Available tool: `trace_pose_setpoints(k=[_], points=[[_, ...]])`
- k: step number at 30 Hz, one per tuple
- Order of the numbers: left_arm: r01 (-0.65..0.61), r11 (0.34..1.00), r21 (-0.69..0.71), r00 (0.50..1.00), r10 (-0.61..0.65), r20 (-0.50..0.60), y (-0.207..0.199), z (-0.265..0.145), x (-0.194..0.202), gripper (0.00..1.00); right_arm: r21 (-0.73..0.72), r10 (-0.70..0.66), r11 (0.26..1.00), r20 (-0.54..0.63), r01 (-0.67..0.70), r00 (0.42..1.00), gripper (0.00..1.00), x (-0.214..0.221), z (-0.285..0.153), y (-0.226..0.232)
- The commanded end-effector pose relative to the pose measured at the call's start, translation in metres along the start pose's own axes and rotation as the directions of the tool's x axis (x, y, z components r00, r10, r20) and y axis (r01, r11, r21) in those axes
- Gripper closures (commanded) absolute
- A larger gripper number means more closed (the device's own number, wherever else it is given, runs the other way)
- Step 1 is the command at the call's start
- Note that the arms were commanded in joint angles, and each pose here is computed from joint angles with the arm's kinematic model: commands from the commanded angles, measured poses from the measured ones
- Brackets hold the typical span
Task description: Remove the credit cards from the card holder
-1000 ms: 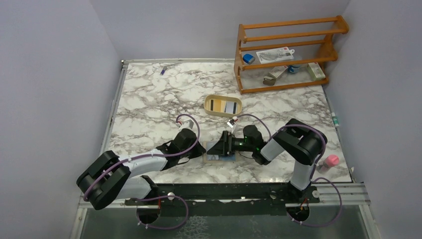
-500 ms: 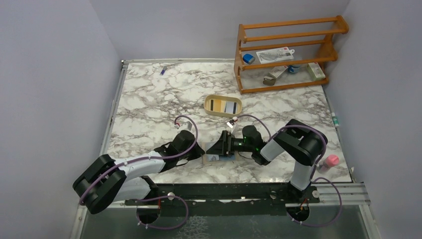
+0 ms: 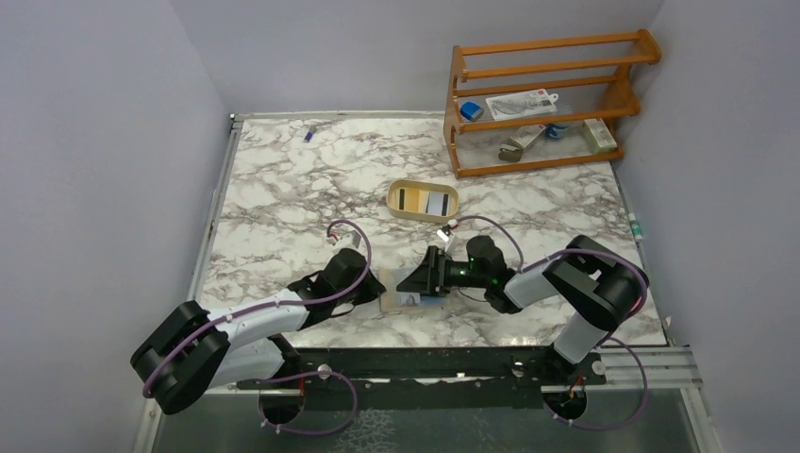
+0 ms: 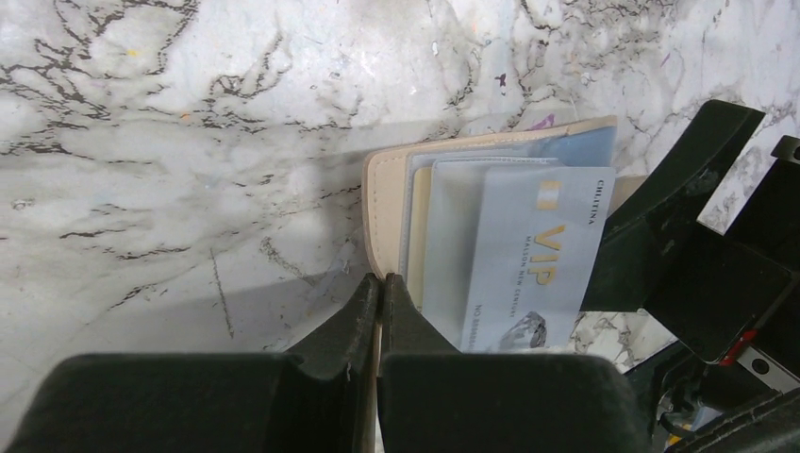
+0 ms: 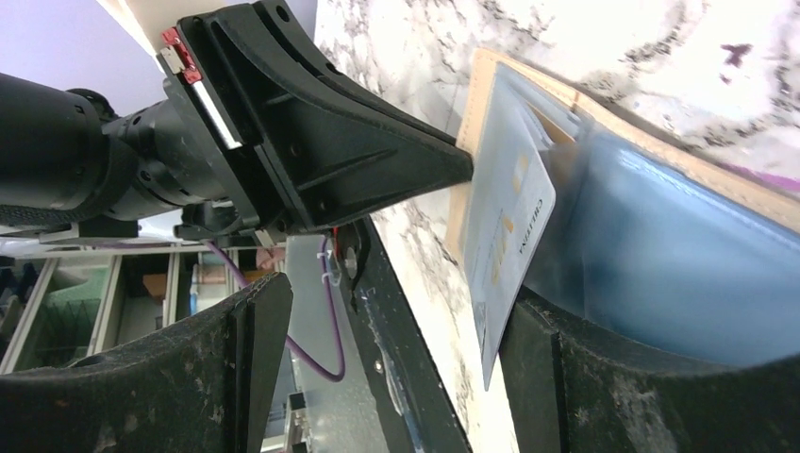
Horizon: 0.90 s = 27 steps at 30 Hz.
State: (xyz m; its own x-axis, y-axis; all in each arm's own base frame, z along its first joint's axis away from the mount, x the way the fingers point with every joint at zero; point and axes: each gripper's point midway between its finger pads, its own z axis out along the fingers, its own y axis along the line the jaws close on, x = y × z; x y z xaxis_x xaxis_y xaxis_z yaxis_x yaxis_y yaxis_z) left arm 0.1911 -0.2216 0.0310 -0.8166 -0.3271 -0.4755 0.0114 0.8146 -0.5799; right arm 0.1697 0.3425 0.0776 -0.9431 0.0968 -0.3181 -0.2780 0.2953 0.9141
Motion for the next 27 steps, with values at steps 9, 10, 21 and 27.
trace_pose_setpoints(k=[9, 10, 21, 27], points=[[-0.021, 0.999, -0.034, 1.0, 0.021, 0.01, 0.008, -0.001, 0.0, 1.0, 0.055, 0.006, 0.998, -0.001, -0.006, 1.0, 0.45, 0.013, -0.016, -0.024], [-0.02, 0.999, -0.034, 1.0, 0.02, 0.011, 0.008, -0.001, -0.001, 1.0, 0.051, 0.007, 0.999, -0.003, -0.007, 1.0, 0.51, 0.013, -0.015, -0.024], [-0.028, 0.999, -0.038, 1.0, 0.029, 0.009, 0.009, -0.002, 0.0, 1.0, 0.054, 0.011, 0.998, -0.016, -0.01, 1.0, 0.99, 0.017, -0.017, -0.031], [-0.038, 0.998, -0.04, 0.999, 0.038, 0.01, 0.008, -0.003, -0.002, 1.0, 0.127, -0.012, 0.992, 0.007, 0.011, 1.0, 0.99, 0.006, -0.036, -0.041]])
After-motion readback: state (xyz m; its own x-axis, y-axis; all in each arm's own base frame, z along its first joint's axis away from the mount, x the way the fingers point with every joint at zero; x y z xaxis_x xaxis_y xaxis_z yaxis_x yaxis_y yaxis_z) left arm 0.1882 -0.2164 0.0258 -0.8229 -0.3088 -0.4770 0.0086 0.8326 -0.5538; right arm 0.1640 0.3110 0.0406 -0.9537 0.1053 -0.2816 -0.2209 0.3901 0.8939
